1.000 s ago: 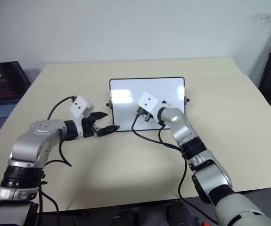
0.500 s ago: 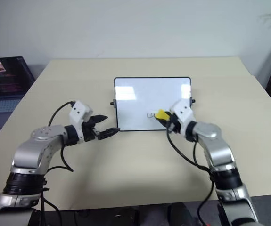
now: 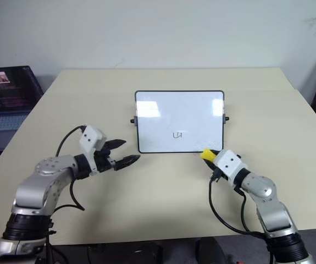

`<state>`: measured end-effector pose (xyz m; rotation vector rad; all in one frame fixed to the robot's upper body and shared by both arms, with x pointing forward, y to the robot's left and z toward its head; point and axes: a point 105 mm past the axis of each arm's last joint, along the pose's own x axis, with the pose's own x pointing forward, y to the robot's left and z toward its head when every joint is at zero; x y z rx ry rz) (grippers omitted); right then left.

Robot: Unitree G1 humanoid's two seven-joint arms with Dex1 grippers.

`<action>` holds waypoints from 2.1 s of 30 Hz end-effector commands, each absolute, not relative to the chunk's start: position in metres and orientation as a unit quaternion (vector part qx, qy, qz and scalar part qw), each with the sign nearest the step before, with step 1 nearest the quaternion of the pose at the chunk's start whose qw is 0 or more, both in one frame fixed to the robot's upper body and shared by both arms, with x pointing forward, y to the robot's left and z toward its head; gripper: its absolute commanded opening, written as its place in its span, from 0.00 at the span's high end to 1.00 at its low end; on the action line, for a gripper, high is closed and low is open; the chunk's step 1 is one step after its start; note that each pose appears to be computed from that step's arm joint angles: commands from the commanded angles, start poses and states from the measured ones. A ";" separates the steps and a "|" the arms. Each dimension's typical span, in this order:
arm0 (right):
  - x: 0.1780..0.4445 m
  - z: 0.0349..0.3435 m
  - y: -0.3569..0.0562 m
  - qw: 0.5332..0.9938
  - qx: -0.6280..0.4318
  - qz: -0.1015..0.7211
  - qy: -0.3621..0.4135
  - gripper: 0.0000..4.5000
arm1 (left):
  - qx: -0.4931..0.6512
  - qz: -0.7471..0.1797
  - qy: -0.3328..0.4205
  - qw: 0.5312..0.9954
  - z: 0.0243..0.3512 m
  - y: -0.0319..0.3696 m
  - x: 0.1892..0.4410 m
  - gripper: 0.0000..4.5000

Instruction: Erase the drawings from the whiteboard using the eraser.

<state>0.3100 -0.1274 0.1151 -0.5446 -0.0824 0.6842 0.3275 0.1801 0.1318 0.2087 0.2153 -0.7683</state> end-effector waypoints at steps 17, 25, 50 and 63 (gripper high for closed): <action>0.428 0.195 -0.052 0.885 -0.319 0.297 -0.163 0.73 | 0.124 -0.390 0.076 0.909 0.152 0.169 0.334 0.00; 0.428 0.143 -0.030 0.864 -0.335 0.364 -0.096 0.73 | 0.126 -0.392 0.081 0.908 0.152 0.171 0.332 0.00; 0.401 0.219 -0.020 0.844 -0.278 0.404 -0.218 0.73 | 0.117 -0.386 0.089 0.911 0.155 0.180 0.339 0.00; 0.433 0.153 -0.022 0.851 -0.362 0.364 -0.110 0.73 | 0.109 -0.398 0.092 0.906 0.154 0.176 0.333 0.00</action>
